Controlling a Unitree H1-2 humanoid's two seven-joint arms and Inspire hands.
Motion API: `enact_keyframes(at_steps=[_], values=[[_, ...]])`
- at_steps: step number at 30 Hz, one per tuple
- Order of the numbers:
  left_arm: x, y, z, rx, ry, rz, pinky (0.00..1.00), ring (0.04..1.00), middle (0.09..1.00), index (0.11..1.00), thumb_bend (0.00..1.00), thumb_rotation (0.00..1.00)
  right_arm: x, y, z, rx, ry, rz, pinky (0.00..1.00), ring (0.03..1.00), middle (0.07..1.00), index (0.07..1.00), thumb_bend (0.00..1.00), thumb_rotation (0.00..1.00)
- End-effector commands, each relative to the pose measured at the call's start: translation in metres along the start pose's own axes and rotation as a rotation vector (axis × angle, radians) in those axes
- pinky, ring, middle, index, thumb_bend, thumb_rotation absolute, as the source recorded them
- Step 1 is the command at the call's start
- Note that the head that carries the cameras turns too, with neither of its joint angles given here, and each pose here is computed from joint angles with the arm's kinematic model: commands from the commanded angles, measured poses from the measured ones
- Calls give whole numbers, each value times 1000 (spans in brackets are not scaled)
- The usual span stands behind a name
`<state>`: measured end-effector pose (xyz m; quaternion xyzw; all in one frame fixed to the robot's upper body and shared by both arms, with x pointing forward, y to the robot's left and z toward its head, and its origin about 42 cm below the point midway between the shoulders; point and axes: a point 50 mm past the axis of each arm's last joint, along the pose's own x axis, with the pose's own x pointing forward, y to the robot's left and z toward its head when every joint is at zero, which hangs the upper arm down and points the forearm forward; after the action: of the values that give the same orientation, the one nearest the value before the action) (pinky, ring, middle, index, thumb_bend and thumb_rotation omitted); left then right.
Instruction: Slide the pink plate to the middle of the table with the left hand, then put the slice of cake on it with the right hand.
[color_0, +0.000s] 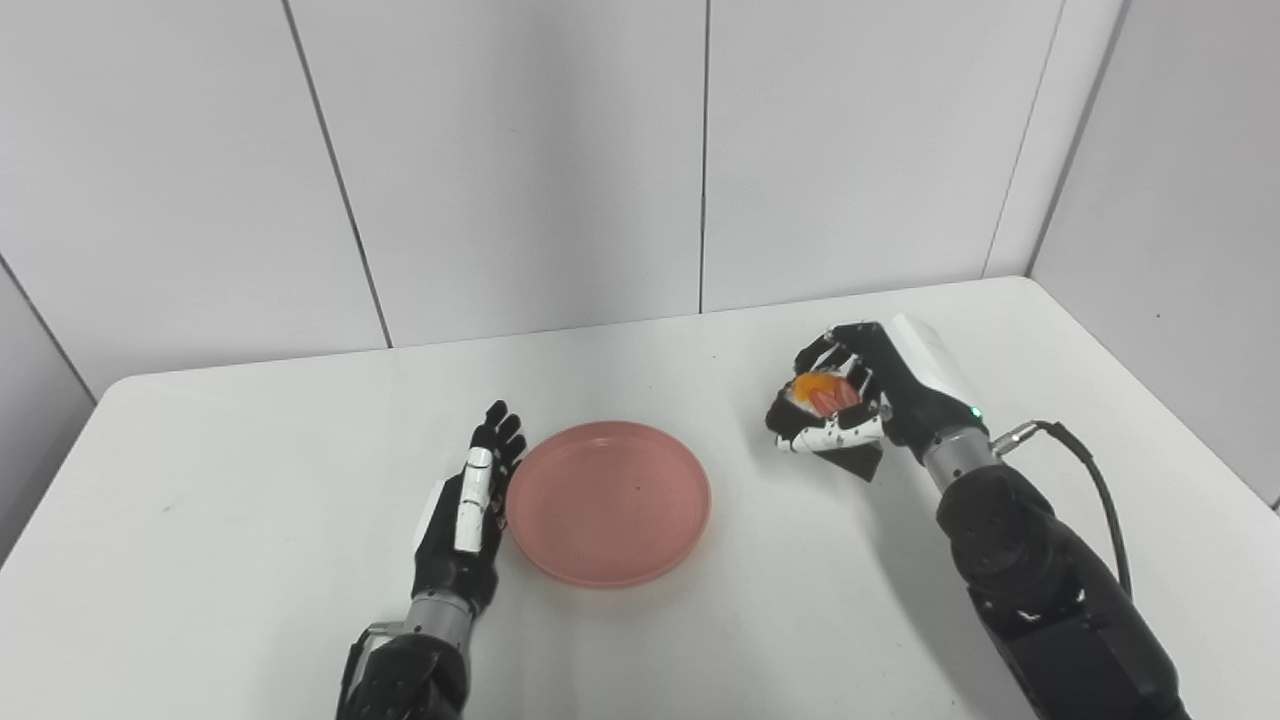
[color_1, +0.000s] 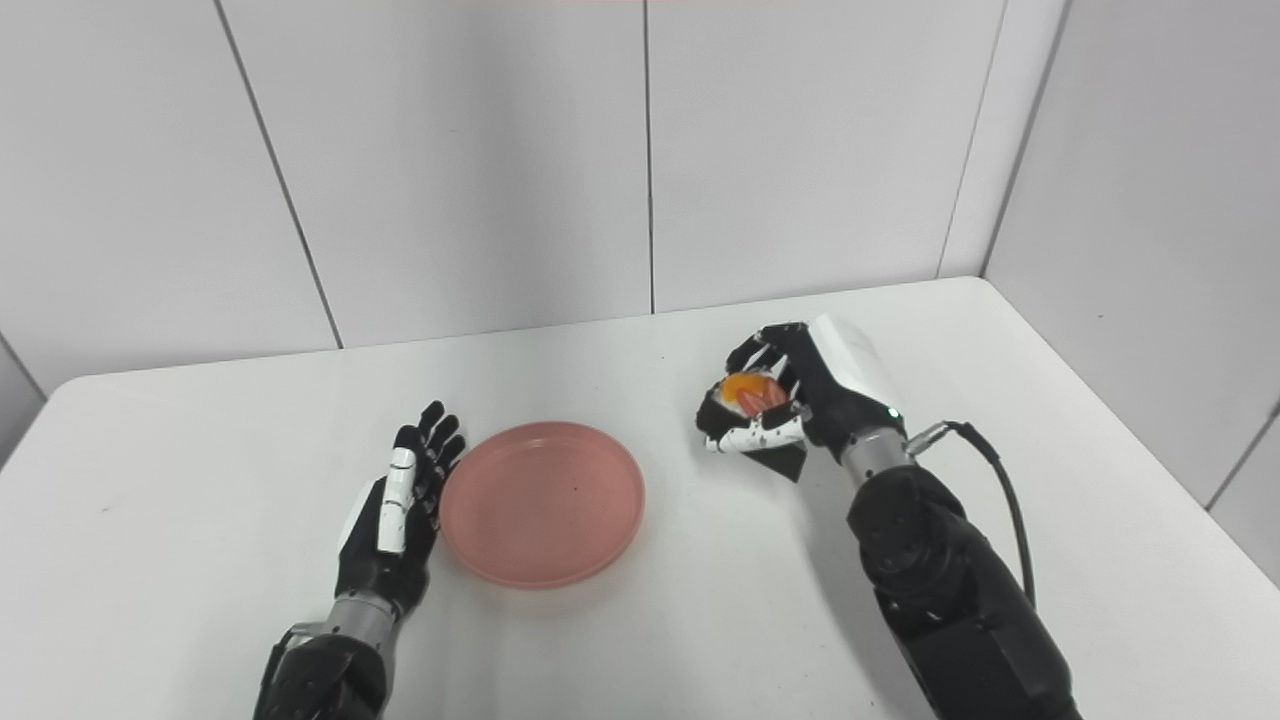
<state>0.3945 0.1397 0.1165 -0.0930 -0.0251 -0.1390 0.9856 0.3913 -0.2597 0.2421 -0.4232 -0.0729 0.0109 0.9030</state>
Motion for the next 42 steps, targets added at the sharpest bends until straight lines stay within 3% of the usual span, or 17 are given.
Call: enact_keyframes(at_steps=[1, 6, 13, 16, 19, 21, 27, 31, 42], values=[[-3, -9, -12, -17, 22, 3, 1000, 1000, 1000, 1000, 620, 1000, 5, -6, 27, 7, -124, -26, 214, 291, 428, 528, 511, 0], [-1, -12, -13, -7, 12, 14, 1000, 1000, 1000, 1000, 631, 1000, 6, 12, 47, 27, -200, 39, 208, 278, 452, 505, 514, 0], [0, -16, -10, -17, 17, 33, 1000, 1000, 1000, 1000, 642, 1000, 16, 36, 65, 30, -256, 94, 189, 273, 404, 523, 510, 0], [1, -17, -10, -18, 14, 36, 1000, 1000, 1000, 1000, 645, 1000, 22, 47, 68, 23, -274, 117, 132, 193, 465, 489, 520, 0], [2, -19, -8, -11, 7, 43, 1000, 1000, 1000, 1000, 637, 1000, 29, 58, 72, 13, -294, 141, 156, 235, 473, 486, 520, 0], [3, -20, -8, -7, 5, 48, 1000, 1000, 1000, 1000, 633, 1000, 33, 64, 73, 9, -305, 155, 179, 262, 475, 486, 519, 0], [4, -22, -8, 16, 4, 62, 1000, 998, 997, 1000, 623, 1000, 46, 81, 76, -29, -327, 177, 112, 172, 471, 485, 521, 0], [4, -23, -8, 6, 5, 63, 1000, 1000, 1000, 1000, 626, 1000, 52, 89, 74, -64, -332, 185, 112, 174, 470, 485, 521, 0], [3, -25, -8, 1, 9, 54, 1000, 1000, 1000, 1000, 628, 1000, 62, 107, 63, -100, -345, 165, 222, 298, 476, 487, 519, 0]])
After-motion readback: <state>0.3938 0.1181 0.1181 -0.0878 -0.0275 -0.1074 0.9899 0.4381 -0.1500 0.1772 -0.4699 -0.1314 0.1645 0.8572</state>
